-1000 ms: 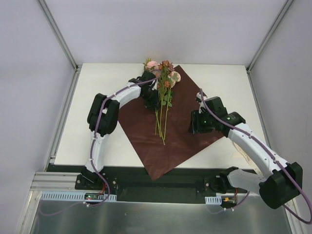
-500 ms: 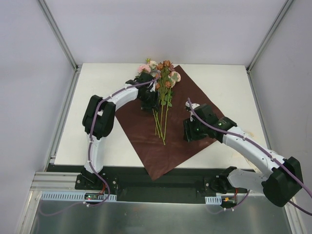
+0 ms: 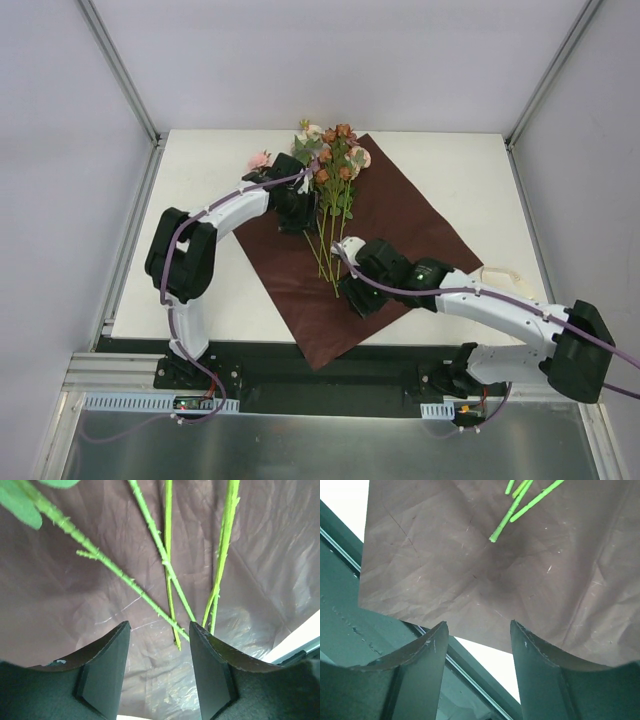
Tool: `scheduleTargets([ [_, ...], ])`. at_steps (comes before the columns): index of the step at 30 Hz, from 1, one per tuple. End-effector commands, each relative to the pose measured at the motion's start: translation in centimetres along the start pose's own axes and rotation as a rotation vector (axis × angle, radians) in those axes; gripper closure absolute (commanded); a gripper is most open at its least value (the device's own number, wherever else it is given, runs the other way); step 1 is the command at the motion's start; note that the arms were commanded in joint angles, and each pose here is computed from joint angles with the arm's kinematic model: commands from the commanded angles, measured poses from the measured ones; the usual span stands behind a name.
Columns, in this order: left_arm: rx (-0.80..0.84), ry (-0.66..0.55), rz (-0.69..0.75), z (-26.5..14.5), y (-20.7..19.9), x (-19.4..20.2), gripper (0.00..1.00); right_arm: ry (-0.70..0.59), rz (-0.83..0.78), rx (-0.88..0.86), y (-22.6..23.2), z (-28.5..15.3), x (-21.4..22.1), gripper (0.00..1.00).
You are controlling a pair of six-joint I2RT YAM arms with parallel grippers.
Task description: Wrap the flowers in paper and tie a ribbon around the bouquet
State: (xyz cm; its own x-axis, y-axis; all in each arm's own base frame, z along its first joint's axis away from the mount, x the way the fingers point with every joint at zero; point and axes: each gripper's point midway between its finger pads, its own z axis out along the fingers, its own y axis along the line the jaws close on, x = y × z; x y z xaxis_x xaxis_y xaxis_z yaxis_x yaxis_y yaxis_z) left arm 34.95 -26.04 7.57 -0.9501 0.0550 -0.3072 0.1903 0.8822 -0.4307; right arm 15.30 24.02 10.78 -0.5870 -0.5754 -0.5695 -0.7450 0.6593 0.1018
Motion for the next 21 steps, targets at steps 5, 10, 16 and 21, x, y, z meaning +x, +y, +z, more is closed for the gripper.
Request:
scheduleTargets([
  [5,-0.115,-0.116,-0.143,-2.0,5.1,-1.7,0.55,-0.035,0.072,0.089,-0.3,1.4,-1.7,0.43],
  [10,-0.11,-0.115,-0.251,0.0,6.3,-3.5,0.43,-0.055,0.198,0.076,-0.4,1.1,-3.1,0.43],
  [16,-0.117,-0.098,-0.297,2.3,6.4,-4.5,0.51,-0.06,0.209,0.117,-1.5,-0.4,-2.8,0.43],
  [21,-0.136,-0.106,-0.297,3.3,5.7,-4.8,0.51,-0.085,0.225,0.129,-2.3,-1.3,-2.5,0.42],
])
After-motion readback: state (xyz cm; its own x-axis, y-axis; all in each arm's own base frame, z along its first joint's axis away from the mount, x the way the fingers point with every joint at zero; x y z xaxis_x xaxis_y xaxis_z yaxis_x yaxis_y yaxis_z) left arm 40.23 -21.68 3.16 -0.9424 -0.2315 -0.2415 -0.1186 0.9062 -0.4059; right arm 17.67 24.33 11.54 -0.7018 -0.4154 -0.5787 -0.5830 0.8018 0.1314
